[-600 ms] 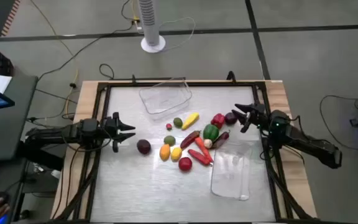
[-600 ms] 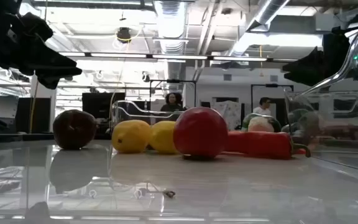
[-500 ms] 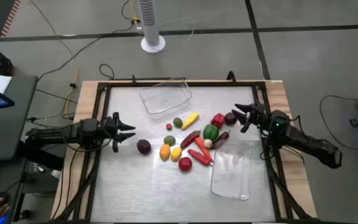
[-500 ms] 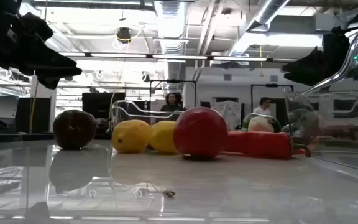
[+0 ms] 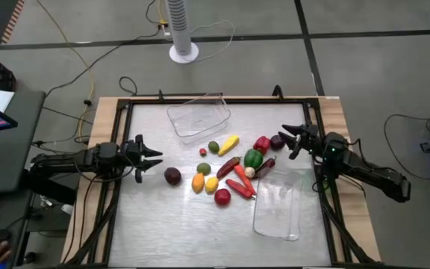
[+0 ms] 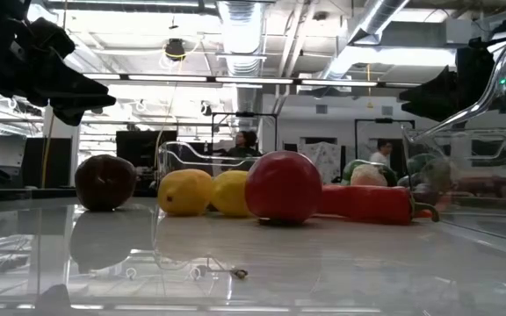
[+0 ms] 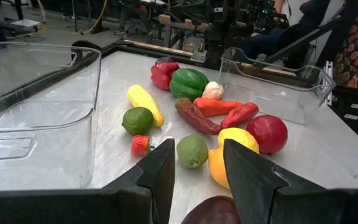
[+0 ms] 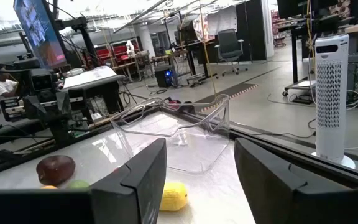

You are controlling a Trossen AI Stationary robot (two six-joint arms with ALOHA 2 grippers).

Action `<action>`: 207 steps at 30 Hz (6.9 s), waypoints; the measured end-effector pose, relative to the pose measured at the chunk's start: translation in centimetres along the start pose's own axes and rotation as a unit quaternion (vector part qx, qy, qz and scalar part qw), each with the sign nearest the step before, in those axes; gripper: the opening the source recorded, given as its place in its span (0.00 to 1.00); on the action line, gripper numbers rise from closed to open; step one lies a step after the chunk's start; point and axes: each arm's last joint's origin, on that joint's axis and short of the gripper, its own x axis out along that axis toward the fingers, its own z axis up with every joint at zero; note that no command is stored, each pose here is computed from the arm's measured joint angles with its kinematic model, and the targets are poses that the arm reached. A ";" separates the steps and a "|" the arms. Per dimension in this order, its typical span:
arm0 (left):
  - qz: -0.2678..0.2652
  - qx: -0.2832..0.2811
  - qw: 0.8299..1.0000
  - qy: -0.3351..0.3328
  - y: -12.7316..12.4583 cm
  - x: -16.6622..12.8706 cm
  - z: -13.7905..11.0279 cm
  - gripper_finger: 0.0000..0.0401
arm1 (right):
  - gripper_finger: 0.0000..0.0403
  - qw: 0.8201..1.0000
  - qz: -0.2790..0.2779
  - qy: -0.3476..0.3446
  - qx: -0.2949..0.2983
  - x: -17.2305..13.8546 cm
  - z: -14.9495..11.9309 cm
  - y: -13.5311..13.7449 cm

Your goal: Sort produce into baskets

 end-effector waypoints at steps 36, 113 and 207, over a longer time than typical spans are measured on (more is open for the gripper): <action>0.000 0.000 1.000 0.000 0.0 0.0 0.0 0.31 | 0.54 1.000 0.000 0.000 0.000 0.0 0.0 0.0; -0.043 0.041 0.997 0.056 -1.0 3.0 0.9 0.75 | 0.76 0.996 0.073 -0.044 -0.007 2.9 5.8 2.0; 0.054 0.191 0.937 0.288 0.2 20.7 8.7 0.92 | 0.89 0.994 0.096 0.035 -0.044 8.2 3.3 3.8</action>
